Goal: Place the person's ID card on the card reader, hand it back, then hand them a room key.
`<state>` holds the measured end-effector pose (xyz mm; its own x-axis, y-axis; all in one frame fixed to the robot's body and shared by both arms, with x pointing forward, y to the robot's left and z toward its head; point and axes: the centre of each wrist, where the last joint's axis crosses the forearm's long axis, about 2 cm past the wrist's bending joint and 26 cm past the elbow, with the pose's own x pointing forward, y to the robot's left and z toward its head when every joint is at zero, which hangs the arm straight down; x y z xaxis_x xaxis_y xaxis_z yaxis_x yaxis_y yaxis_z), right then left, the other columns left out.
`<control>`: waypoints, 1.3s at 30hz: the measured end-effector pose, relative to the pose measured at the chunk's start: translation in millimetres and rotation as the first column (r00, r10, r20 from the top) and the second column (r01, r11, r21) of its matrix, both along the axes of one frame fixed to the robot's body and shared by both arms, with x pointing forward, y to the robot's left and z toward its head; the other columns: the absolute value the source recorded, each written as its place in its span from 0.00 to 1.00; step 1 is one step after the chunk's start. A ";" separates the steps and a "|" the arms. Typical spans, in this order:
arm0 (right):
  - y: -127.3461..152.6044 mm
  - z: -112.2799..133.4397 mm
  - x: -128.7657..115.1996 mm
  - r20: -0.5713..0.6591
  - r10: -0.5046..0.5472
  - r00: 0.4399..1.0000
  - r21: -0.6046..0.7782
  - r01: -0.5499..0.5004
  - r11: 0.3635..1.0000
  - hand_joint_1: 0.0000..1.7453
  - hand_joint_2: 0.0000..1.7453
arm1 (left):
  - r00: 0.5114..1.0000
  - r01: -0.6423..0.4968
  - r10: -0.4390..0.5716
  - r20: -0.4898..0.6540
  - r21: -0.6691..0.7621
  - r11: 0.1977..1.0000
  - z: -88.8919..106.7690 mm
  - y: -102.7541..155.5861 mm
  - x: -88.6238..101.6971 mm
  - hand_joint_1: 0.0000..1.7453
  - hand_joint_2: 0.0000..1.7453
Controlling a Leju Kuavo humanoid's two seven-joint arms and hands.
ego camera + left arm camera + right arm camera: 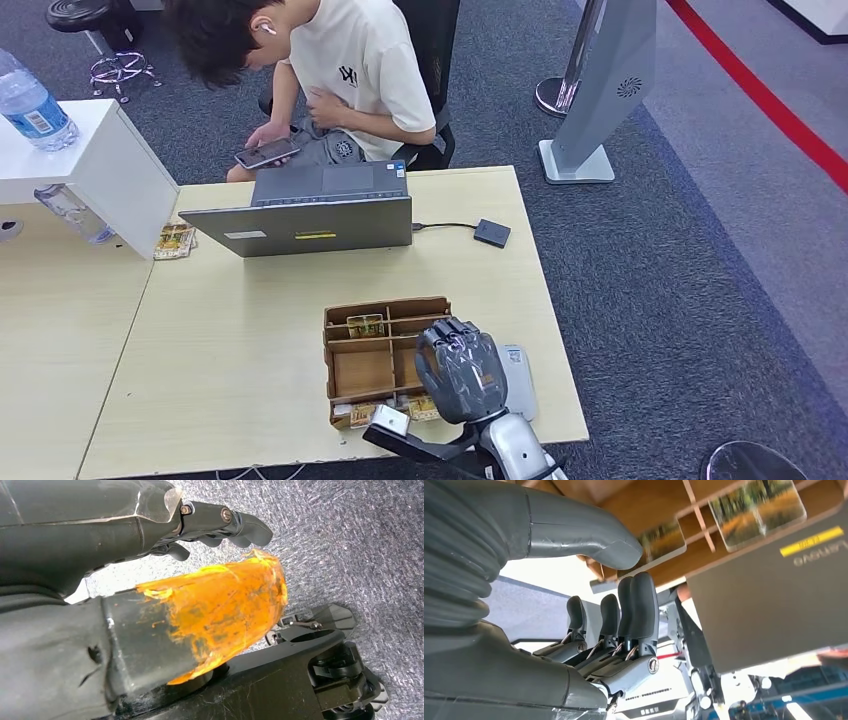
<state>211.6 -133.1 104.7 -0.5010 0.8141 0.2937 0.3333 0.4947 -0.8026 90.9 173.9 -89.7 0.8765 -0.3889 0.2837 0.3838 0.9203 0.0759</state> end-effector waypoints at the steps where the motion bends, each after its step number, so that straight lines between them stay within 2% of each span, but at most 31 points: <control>1: -0.9 1.9 0.1 0.007 -0.003 1.000 0.005 0.003 1.000 0.66 1.00 | 1.000 0.000 0.000 0.000 0.000 1.000 0.0 0.0 -0.1 0.00 0.00; 9: -5.9 16.0 -1.2 0.051 -0.026 0.998 0.049 0.024 0.999 0.64 1.00 | 1.000 -0.003 0.003 0.000 -0.001 1.000 -0.2 0.1 -0.8 0.00 0.00; 11: -6.9 18.0 -1.3 0.056 -0.031 0.998 0.055 0.028 0.998 0.58 1.00 | 1.000 -0.003 0.003 0.000 -0.001 1.000 -0.2 0.1 -0.9 0.00 0.00; 14: -7.8 19.5 -1.4 0.058 -0.033 0.998 0.064 0.030 0.997 0.41 1.00 | 1.000 -0.003 0.003 0.000 -0.001 1.000 -0.3 0.2 -1.0 0.00 0.00; 18: -8.4 19.3 -0.7 0.018 -0.016 1.000 0.097 0.014 0.995 0.40 1.00 | 1.000 -0.002 0.002 0.000 -0.001 1.000 -0.2 0.2 -0.9 0.00 0.00; 22: -7.8 14.6 1.3 -0.027 0.007 1.000 0.099 -0.005 0.995 0.34 1.00 | 1.000 0.002 -0.002 0.000 -0.001 1.000 -0.2 0.2 -0.8 0.00 0.00; 32: -4.4 10.2 10.9 -0.055 0.020 0.998 0.093 -0.014 0.996 0.35 1.00 | 1.000 0.012 -0.012 0.000 0.000 1.000 -0.1 0.1 -0.1 0.00 0.00; 39: -5.8 9.2 18.7 -0.068 0.016 0.998 0.091 -0.010 0.996 0.43 1.00 | 1.000 0.015 -0.015 -0.002 -0.001 1.000 0.0 0.1 0.0 0.00 0.00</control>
<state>230.3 -138.9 113.9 -0.4872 0.7762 0.4003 0.2718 0.5704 -0.7751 90.9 174.0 -89.8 0.8711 -0.4019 0.2823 0.3979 0.9144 0.0743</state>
